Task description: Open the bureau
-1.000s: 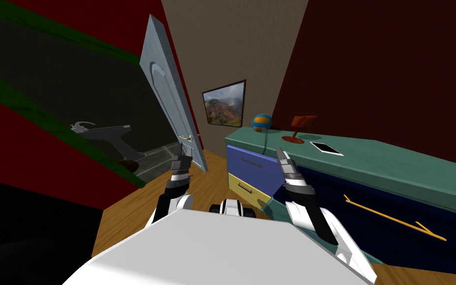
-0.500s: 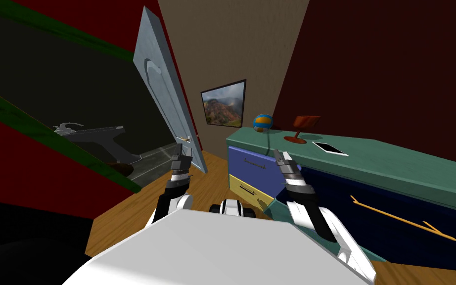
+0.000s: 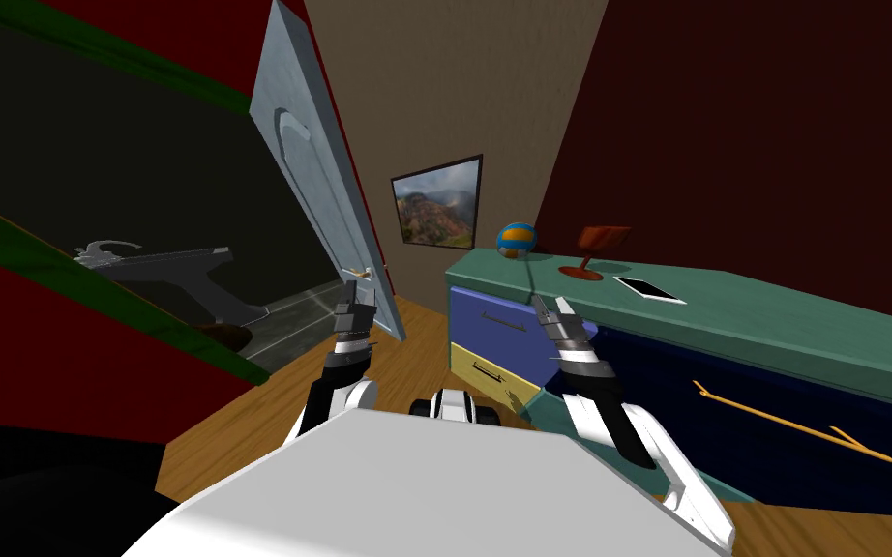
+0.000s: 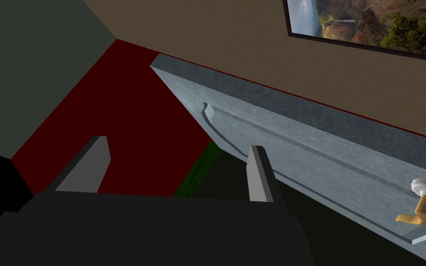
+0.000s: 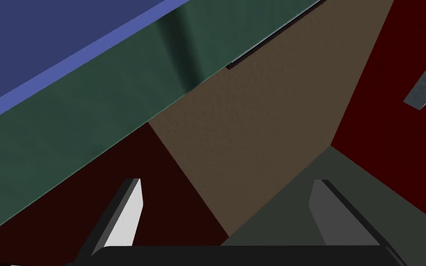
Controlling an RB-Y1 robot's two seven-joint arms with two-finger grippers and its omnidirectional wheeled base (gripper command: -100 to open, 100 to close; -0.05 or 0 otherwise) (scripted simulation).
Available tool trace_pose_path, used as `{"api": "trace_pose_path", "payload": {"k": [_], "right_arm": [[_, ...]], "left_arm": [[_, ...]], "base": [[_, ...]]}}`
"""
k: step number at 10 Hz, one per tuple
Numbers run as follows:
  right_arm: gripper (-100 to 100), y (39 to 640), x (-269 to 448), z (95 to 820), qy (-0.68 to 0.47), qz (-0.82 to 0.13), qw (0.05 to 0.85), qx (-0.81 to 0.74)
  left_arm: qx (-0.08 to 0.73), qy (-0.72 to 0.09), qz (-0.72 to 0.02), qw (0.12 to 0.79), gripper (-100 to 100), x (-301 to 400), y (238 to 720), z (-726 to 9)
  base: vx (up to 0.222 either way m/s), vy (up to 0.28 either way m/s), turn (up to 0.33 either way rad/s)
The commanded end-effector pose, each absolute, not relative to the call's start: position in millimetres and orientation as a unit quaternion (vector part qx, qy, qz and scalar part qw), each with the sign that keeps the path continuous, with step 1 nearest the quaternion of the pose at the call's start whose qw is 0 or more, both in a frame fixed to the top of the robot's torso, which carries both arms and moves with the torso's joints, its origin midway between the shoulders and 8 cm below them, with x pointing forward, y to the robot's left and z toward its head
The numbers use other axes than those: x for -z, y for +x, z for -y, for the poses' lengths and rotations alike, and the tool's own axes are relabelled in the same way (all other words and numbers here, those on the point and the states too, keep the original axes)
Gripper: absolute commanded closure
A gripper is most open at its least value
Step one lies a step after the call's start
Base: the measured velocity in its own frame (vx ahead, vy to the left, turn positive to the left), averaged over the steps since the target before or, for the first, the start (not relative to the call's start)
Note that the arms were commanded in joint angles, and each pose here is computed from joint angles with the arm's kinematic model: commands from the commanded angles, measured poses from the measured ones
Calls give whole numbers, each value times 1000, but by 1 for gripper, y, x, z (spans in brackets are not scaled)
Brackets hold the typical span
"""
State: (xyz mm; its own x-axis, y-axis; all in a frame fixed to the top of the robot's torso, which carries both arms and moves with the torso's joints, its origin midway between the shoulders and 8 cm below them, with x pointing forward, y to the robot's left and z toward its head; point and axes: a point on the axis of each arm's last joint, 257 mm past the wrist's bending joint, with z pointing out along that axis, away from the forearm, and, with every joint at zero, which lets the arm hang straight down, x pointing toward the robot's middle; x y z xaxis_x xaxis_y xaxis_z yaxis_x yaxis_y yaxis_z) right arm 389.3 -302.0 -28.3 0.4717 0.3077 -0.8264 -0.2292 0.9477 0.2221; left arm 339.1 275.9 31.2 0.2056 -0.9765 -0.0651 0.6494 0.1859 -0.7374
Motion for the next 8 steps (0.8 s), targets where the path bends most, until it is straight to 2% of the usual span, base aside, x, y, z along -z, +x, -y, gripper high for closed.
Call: {"api": "trace_pose_path", "payload": {"k": [1, 8], "right_arm": [[-100, 392, 34, 306, 14, -498, 860, -112], [-100, 402, 54, 319, -57, -517, 854, 9]], "left_arm": [[566, -295, -277, 718, 0, -31, 339, -276], [566, -295, -277, 718, 0, -31, 339, -276]], "base": [[23, 65, -62], [27, 70, -64]]}}
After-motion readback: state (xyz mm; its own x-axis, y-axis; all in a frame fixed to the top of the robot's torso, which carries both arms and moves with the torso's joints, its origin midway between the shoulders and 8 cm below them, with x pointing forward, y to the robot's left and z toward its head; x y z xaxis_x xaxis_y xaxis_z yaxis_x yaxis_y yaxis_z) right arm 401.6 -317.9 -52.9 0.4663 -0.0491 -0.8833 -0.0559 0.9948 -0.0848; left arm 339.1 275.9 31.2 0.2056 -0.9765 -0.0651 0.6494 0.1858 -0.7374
